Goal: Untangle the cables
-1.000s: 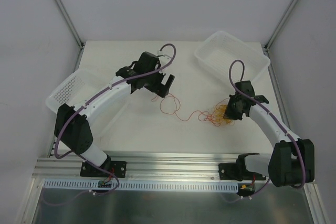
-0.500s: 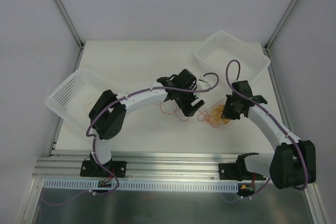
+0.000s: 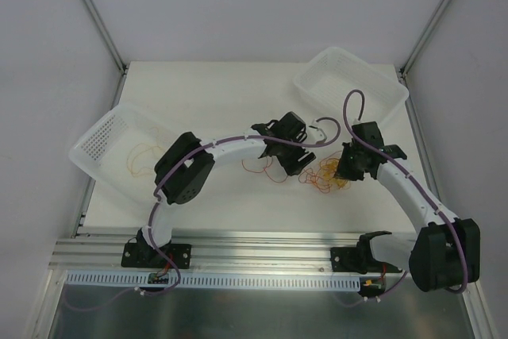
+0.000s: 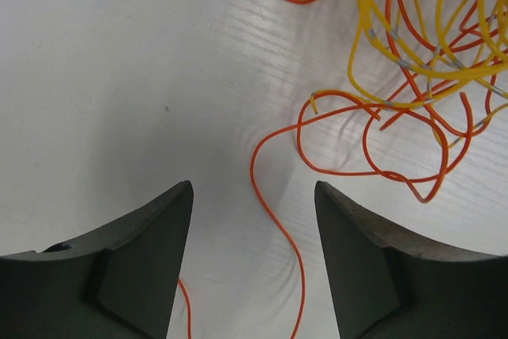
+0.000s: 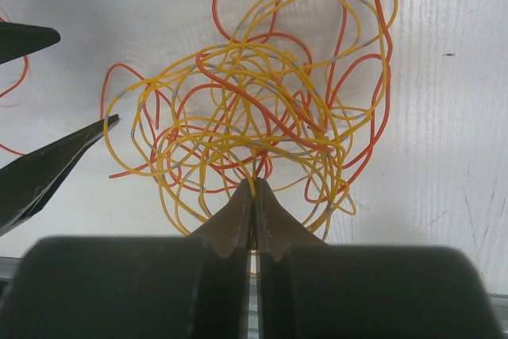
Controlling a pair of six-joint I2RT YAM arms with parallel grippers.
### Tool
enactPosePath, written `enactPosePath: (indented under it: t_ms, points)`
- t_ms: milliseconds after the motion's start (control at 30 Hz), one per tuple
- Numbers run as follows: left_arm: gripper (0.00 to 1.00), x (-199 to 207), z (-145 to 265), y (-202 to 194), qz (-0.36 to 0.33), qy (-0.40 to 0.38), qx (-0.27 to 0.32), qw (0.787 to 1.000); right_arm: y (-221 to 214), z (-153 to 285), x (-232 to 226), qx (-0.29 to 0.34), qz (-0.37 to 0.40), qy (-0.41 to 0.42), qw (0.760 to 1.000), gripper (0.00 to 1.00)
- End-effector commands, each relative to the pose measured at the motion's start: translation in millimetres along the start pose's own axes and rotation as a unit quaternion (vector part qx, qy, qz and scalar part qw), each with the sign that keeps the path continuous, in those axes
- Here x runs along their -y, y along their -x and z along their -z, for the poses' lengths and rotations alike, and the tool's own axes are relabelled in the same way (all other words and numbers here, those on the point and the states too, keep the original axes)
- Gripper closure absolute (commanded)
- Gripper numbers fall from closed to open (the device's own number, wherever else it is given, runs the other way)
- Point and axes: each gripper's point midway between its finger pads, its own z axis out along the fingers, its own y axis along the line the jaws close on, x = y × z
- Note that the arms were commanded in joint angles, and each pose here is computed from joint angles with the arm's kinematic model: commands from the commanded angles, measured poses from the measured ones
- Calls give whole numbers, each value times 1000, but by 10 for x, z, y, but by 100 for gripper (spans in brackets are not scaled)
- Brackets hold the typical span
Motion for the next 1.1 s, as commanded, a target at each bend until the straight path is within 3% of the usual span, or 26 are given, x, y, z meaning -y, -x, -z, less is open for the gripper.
enactPosePath:
  t_ms: [0,333,600,767,933,1067]
  points:
    - [37,-26,-86,243,-26,-7,39,999,15,98,-51,3,11,12,1000,99]
    - [38,32,-313,266,-65,-45,47,996,147,300,-25,25,34,-3,999,99]
    - [49,247,-393,114,-79,-112,42,990,189,354,-40,28,31,-4,999,99]
    - [67,259,-418,-15,-77,-114,29,990,253,391,-61,36,31,-5,999,99]
    - [100,258,-408,-102,-70,-111,20,991,312,416,-77,41,32,-7,999,99]
    - [100,158,-300,-124,-52,-85,16,995,336,412,6,48,30,-28,998,99]
